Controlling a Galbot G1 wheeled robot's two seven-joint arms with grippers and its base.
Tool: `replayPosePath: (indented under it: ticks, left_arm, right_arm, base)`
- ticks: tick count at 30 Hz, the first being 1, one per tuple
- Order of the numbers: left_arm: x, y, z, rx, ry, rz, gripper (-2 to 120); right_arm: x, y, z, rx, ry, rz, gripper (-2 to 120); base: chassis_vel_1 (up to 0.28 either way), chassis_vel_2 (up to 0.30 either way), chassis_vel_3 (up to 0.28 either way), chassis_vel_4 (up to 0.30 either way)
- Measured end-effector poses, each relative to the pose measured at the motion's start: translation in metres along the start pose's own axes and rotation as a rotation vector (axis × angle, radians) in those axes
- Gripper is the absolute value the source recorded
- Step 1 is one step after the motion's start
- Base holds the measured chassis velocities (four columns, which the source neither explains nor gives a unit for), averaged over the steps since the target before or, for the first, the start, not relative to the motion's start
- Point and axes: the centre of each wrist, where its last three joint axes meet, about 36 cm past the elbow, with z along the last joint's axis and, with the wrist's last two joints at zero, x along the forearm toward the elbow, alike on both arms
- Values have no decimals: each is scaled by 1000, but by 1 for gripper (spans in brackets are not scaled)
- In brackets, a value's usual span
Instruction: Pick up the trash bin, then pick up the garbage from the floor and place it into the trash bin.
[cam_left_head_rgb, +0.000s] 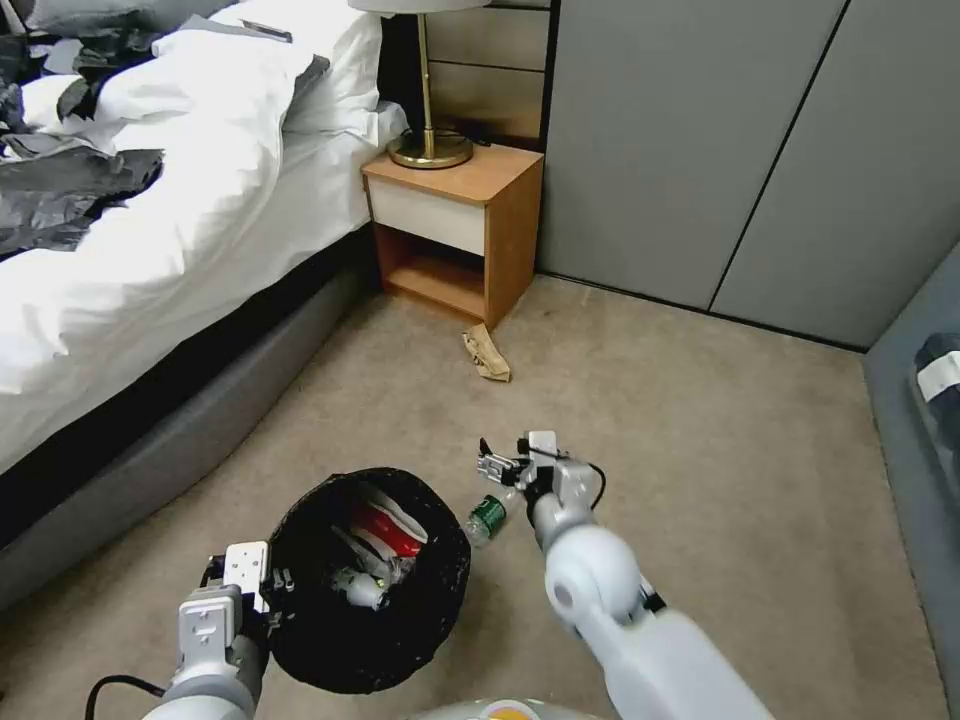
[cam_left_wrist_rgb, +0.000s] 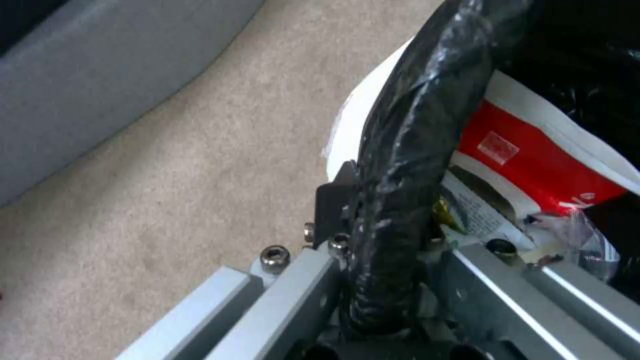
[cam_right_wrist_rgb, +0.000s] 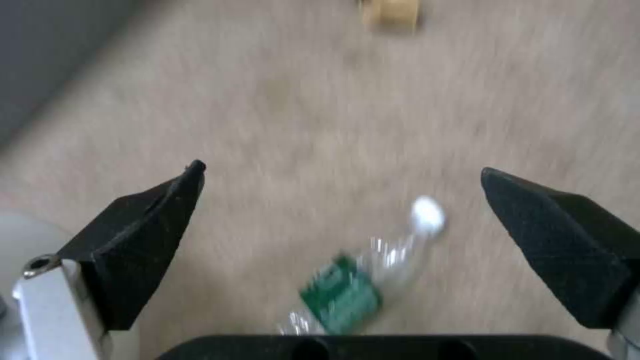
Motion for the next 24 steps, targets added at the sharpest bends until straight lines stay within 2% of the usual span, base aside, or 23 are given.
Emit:
replayPosePath:
  ticks: [2, 9, 24]
  left_arm:
    - [-1, 0, 1, 1, 5, -6, 0]
    - [-3, 1, 4, 1, 13, -12, 0]
    - [-1, 0, 7, -4, 24, -19, 0]
  right_arm:
    - [-26, -2, 9, -1, 91, 23, 100]
    - [-66, -7, 35, -8, 193, 63, 100]
    - [-99, 17, 75, -75, 258, 54, 100]
  base:
    - [0, 0, 0, 0]
    - [0, 0, 0, 0]
    - [0, 0, 0, 0]
